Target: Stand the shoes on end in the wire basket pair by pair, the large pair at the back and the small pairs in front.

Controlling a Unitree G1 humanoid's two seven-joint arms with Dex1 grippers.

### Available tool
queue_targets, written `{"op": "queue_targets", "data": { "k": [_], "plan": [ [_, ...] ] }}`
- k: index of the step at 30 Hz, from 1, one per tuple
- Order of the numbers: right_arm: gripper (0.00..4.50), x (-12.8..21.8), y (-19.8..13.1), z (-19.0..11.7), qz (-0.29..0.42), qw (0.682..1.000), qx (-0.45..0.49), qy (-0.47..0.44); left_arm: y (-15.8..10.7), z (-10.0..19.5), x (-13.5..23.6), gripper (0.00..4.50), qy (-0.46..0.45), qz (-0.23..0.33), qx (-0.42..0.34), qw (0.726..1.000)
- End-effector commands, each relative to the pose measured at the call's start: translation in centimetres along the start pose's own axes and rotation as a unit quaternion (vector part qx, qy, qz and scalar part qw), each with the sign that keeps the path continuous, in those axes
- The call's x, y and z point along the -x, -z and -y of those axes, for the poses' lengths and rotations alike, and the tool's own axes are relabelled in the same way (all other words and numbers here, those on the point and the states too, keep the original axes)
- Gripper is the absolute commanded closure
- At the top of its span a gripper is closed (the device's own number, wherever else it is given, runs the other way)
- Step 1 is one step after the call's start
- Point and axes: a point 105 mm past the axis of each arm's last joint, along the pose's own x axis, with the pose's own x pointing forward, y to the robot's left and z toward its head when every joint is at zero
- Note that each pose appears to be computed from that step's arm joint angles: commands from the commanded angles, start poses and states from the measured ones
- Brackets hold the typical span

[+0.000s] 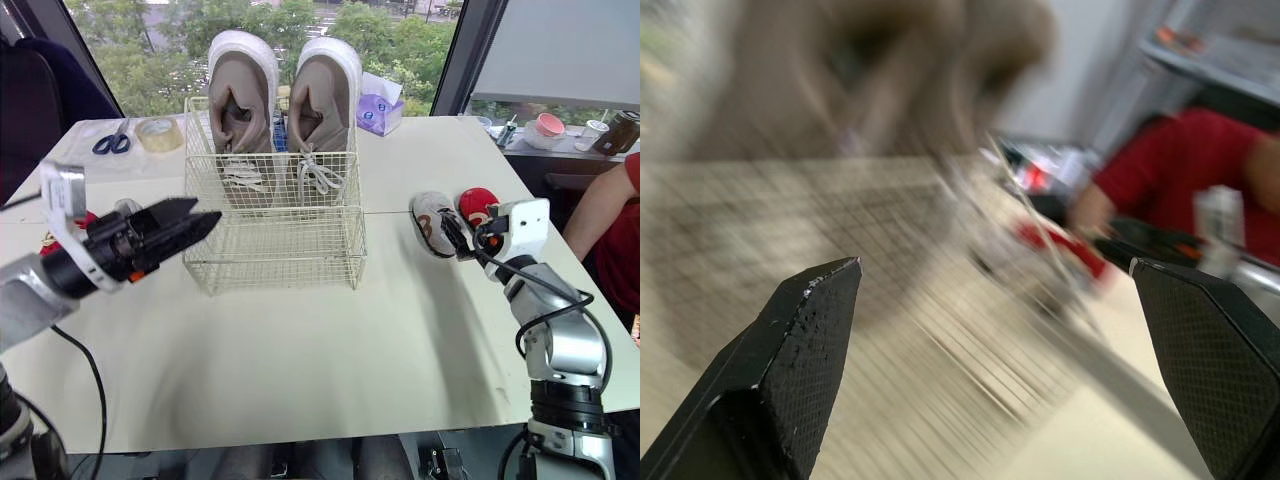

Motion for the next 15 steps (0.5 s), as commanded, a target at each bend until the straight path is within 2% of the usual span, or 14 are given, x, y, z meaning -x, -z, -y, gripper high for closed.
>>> {"op": "queue_targets", "data": {
  "k": [1,8,15],
  "plan": [
    [0.00,-0.5,0.5,-0.1,0.011,1.000,0.012,0.003,1.0,1.7,0.3,0.06,0.025,-0.022,-0.003,0.999],
    [0.00,-1.9,5.1,0.8,-0.032,0.999,-0.020,-0.010,2.5,1.7,0.5,0.06,0.024,-0.058,-0.005,0.998],
    [0.00,-3.4,7.5,0.8,-0.059,0.998,-0.027,-0.024,3.4,1.6,0.2,0.06,0.028,-0.077,-0.012,0.997]
  ]
}}
